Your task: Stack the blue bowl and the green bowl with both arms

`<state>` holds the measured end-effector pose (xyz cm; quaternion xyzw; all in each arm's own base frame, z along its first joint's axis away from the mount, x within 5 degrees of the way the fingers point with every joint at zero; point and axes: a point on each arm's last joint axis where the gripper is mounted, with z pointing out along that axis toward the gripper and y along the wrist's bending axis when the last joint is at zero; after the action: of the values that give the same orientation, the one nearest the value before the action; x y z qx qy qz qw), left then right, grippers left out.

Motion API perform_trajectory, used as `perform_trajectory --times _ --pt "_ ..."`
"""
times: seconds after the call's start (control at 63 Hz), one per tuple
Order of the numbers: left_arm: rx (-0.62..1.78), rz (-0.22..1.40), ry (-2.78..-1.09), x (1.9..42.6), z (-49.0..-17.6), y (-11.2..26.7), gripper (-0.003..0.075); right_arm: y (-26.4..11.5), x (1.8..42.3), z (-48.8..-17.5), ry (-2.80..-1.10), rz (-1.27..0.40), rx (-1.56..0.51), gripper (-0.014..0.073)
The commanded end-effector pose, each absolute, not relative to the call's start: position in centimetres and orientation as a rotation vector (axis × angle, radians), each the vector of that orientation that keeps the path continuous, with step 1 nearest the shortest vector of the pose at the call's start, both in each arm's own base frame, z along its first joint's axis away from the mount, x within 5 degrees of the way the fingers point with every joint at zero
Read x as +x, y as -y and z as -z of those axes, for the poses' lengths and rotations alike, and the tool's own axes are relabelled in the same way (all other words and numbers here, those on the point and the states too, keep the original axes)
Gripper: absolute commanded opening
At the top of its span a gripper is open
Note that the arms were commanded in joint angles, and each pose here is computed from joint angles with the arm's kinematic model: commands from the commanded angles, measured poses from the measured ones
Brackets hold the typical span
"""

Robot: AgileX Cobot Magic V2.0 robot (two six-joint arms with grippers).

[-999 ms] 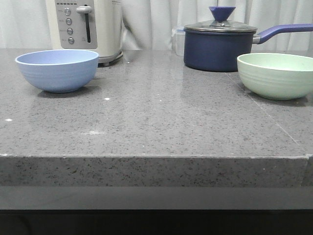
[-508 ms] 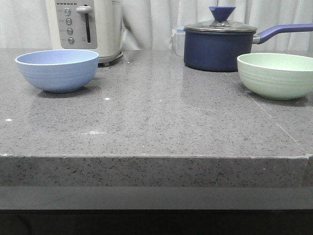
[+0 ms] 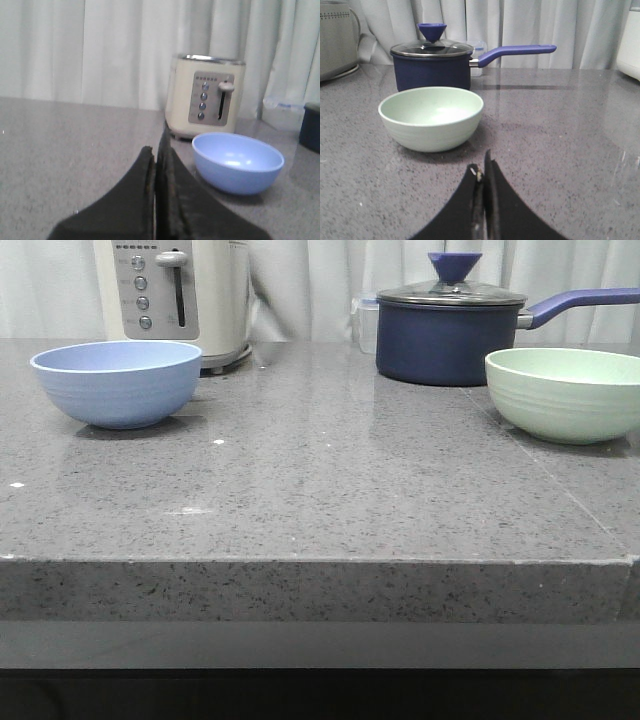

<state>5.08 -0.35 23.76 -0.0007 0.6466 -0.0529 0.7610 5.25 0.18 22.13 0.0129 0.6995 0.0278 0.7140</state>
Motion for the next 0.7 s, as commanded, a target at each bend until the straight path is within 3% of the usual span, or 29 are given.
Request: perform_trajectory --times 0.0,0.143,0.397,0.523,0.682 --pt "-0.009 0.131 -1.226 3.6 -28.0 0.2 -0.002 -0.2 4.1 -26.1 -1.417 -0.052 0.017 -0.0063" --pt "-0.001 0.137 -1.214 1.8 -32.1 0.2 -0.002 -0.3 3.2 -29.7 -1.415 -0.059 0.006 -0.0063" --pt "0.012 0.139 -1.362 1.6 -37.5 0.3 -0.002 -0.4 3.6 -35.3 -1.494 -0.067 -0.01 -0.0063" --pt "0.016 0.142 -1.47 3.0 -39.4 0.5 -0.002 -0.5 5.1 -36.6 -1.594 -0.072 -0.016 -0.0063" --pt "0.017 0.14 -1.563 5.1 -39.7 0.6 -0.002 -0.6 7.5 -36.1 -1.737 -0.077 -0.018 -0.0063"
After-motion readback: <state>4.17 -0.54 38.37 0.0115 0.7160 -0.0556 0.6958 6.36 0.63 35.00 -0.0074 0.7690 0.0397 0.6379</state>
